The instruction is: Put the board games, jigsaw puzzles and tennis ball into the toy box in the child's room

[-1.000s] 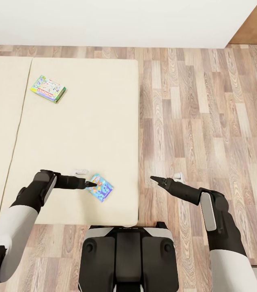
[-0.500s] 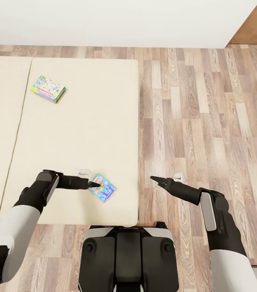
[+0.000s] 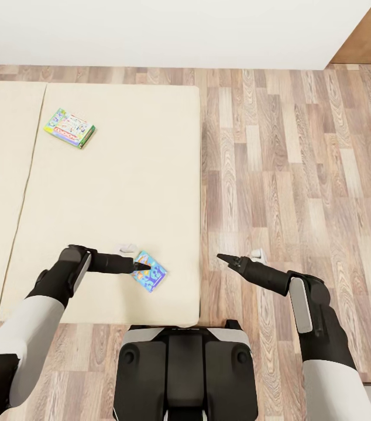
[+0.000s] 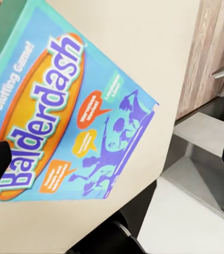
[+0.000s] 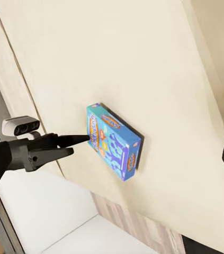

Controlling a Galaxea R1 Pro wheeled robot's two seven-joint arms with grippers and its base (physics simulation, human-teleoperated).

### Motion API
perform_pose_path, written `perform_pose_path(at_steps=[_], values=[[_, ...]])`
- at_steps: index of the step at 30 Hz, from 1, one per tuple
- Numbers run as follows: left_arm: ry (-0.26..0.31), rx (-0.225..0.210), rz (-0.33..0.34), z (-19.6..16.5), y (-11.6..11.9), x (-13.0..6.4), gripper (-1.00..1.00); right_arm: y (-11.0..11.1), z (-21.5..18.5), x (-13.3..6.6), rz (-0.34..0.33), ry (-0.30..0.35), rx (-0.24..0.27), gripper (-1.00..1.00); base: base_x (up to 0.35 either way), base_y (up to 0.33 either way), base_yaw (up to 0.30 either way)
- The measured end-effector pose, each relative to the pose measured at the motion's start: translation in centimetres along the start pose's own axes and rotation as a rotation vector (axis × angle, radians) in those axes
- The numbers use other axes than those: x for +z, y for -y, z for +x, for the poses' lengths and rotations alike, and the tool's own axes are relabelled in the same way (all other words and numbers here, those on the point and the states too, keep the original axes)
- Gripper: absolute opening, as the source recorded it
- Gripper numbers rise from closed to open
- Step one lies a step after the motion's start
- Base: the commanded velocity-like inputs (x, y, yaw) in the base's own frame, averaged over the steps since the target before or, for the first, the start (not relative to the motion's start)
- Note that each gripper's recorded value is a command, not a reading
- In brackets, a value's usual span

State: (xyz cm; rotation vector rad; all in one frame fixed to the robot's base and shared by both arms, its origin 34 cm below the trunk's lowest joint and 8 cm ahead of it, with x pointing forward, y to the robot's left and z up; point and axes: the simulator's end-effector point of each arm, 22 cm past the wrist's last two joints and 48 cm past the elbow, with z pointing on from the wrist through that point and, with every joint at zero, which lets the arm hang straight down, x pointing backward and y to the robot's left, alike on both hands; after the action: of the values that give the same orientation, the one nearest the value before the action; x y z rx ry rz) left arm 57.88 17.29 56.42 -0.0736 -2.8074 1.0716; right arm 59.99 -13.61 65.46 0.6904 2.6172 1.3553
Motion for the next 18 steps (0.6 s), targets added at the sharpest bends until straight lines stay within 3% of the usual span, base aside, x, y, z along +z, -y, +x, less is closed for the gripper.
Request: perform_pose_path(at_steps=[18], values=[[-0.014, -0.016, 0.024, 0.1, 1.4, 0.9, 1.0, 0.0, 0.0, 0.0, 0.001, 0.001, 0.0, 1.0, 0.0, 0.0, 0.0]])
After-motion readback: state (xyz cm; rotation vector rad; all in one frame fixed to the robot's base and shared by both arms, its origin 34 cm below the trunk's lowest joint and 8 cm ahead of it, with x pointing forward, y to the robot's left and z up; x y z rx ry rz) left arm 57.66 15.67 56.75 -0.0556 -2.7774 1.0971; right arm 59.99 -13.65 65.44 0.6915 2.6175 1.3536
